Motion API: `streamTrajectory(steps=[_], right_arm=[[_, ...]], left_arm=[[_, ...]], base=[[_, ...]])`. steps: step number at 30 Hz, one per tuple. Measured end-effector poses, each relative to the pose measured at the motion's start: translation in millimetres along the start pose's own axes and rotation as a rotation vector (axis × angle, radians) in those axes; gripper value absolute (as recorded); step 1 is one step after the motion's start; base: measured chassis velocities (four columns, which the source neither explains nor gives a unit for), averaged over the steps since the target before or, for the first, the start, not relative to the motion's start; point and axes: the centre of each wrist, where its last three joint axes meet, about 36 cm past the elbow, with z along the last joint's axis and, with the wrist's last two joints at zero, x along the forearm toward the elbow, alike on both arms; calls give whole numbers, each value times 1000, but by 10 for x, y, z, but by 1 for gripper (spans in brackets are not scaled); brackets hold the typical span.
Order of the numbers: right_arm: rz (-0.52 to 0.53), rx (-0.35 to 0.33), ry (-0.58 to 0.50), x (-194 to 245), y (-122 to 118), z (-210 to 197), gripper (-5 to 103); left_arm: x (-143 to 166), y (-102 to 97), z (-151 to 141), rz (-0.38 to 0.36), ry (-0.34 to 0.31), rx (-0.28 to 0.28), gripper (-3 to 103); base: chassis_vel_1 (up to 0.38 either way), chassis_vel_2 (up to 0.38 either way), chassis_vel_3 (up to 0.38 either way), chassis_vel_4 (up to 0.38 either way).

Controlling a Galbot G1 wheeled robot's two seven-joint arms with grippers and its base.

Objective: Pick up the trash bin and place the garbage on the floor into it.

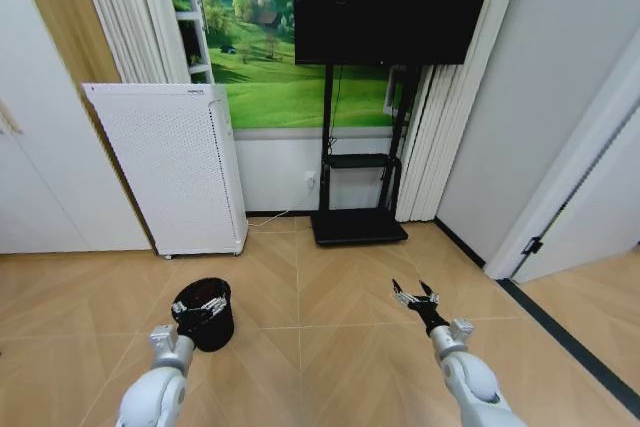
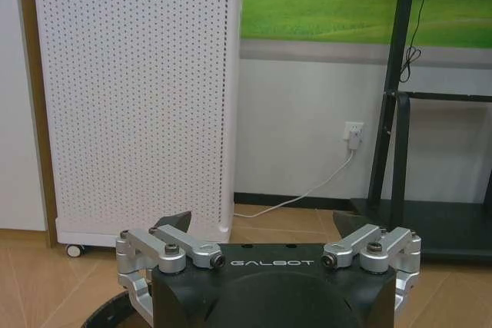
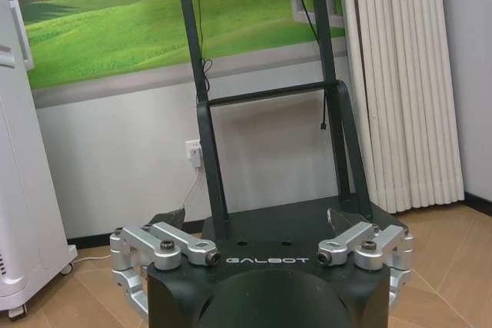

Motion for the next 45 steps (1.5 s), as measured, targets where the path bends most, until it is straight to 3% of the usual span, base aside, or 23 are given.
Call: streamTrajectory(steps=[7,18,27,34,38,44,45], right_arm=[[3,3,-24,142,104,-133,100],[8,2,-45,344,140,-197,100],[-30,-23,-40,228,114,-148,100],[-25,-22,-46,184,43,-3,100],[-14,-1,-65,204,-23,0,100],[8,60,-95,211,-130,12,100],[8,60,-95,211,-130,12,100]], left_arm=[[77,19,-89,7,-12,1,100],[119,-229,-68,41,-16,21,100],[199,-46,-148,27,-18,9,100],[160,-26,-193,33,-33,-14,100],[151,-46,-200,46,-47,-51,100],[152,48,-201,46,-71,-221,100],[152,48,-201,46,-71,-221,100]], base=[[0,0,0,0],[0,0,0,0],[0,0,0,0],[0,0,0,0],[0,0,0,0],[0,0,0,0],[0,0,0,0]])
